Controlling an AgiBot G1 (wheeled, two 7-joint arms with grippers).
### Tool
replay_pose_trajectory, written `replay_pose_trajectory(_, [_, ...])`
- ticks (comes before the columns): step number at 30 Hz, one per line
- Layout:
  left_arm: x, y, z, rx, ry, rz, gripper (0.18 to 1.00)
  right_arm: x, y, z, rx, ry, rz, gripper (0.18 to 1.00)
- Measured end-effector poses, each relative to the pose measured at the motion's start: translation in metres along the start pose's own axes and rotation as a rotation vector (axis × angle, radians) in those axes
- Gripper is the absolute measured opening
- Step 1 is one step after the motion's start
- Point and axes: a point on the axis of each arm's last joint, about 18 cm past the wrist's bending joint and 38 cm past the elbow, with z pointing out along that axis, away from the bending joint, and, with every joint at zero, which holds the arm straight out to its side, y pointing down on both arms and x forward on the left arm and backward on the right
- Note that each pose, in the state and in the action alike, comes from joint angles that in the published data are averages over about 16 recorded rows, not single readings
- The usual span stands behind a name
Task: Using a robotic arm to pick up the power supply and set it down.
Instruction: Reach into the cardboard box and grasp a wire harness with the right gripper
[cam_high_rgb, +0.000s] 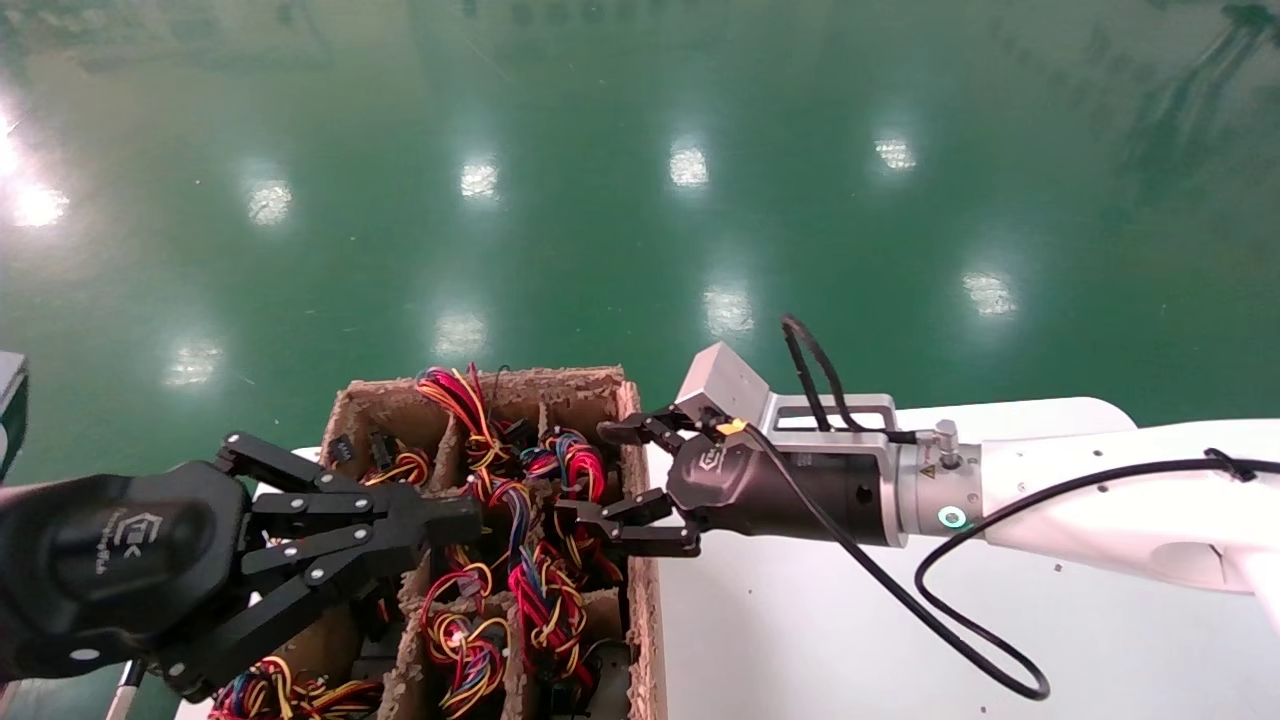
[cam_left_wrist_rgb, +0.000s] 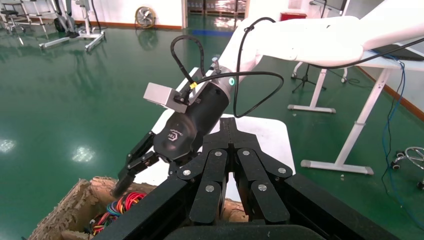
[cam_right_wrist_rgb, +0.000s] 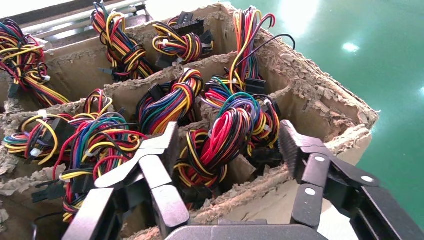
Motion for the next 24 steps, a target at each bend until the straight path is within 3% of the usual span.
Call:
replay_pose_trajectory(15, [0.000, 0.000, 0.000, 0.000, 0.000, 0.000, 0.191, -0.007, 0.003, -0.007, -0.026, -0.018, -0.013, 0.471])
replay_pose_trajectory(24, [0.000, 0.000, 0.000, 0.000, 0.000, 0.000, 0.191, -0.012, 0.000, -0.015, -0.013, -0.023, 0.002, 0.316])
